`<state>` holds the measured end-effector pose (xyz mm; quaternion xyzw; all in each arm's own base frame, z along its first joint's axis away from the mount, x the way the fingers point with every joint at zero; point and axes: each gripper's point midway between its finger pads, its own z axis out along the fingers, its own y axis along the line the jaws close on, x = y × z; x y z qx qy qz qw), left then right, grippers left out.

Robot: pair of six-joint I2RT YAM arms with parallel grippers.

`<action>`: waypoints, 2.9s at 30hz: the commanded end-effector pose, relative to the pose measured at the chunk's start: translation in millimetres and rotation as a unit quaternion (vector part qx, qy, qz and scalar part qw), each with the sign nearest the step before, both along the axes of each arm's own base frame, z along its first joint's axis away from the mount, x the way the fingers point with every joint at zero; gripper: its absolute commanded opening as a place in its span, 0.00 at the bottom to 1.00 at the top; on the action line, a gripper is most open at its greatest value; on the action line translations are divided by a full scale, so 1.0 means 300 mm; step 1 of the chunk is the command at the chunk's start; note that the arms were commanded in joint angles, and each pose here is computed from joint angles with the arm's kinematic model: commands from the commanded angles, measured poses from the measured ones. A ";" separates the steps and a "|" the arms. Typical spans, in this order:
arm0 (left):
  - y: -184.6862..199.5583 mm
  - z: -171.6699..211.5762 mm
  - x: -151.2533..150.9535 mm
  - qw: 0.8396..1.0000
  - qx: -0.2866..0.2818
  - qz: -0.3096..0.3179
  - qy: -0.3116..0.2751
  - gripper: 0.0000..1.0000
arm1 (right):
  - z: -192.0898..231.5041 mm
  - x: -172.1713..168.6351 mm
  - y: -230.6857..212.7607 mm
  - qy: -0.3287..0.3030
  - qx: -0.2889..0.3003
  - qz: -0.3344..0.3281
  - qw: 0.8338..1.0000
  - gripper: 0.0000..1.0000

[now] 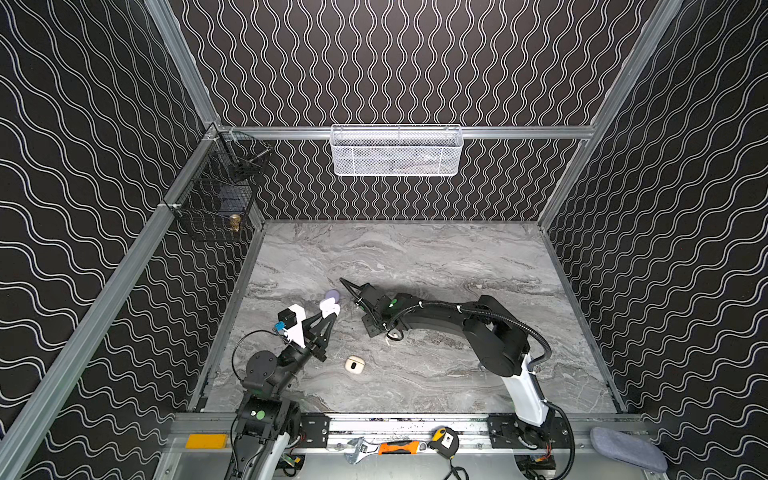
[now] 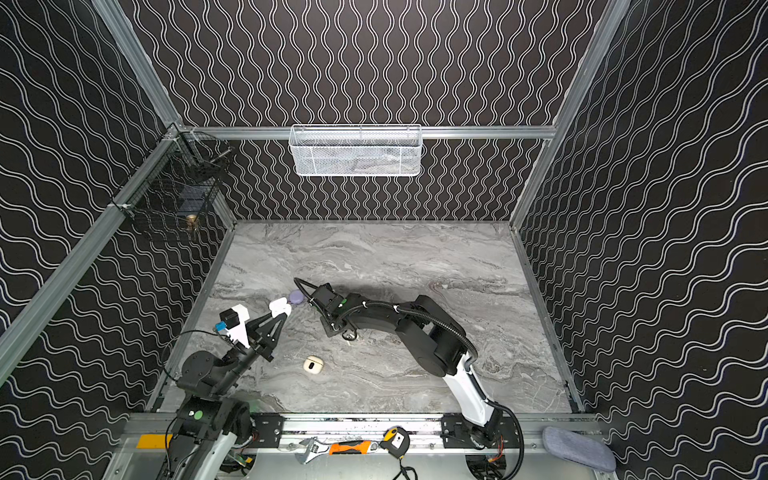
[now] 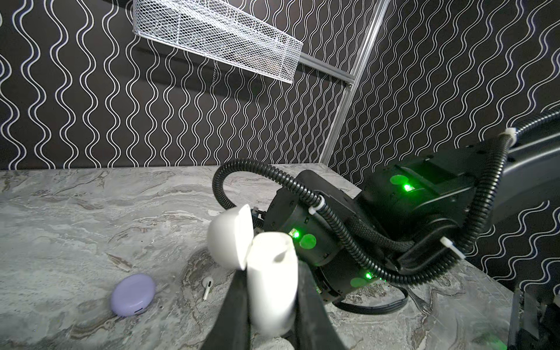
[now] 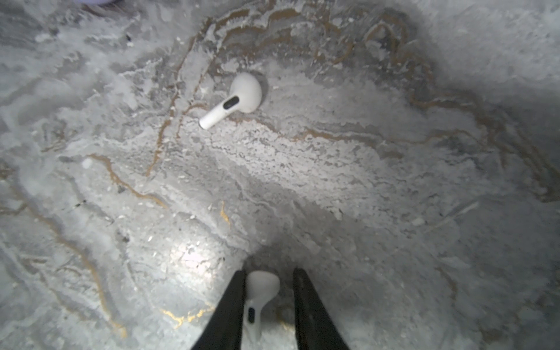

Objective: Insert the wireless bluetooth earbuds into the charging case
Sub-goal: 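Lower the right gripper and grasp a white earbud, then lift the earbud and carry it to the open white case in the left gripper, then insert the earbud into the white case slot with the right gripper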

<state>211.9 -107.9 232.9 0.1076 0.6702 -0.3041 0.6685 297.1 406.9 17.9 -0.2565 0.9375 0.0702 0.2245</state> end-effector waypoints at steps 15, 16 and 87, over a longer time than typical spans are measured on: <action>-0.001 0.023 -0.006 1.000 0.005 -0.001 -0.017 0.00 | 0.001 -0.031 -0.017 0.014 0.013 -0.014 1.000 0.18; -0.002 0.025 -0.006 1.000 0.005 -0.002 -0.018 0.00 | 0.016 -0.029 -0.014 0.010 0.021 -0.016 1.000 0.17; -0.162 0.234 -0.252 0.950 -0.027 -0.230 -0.208 0.00 | 1.018 -0.454 0.073 -0.256 0.446 0.025 0.857 0.07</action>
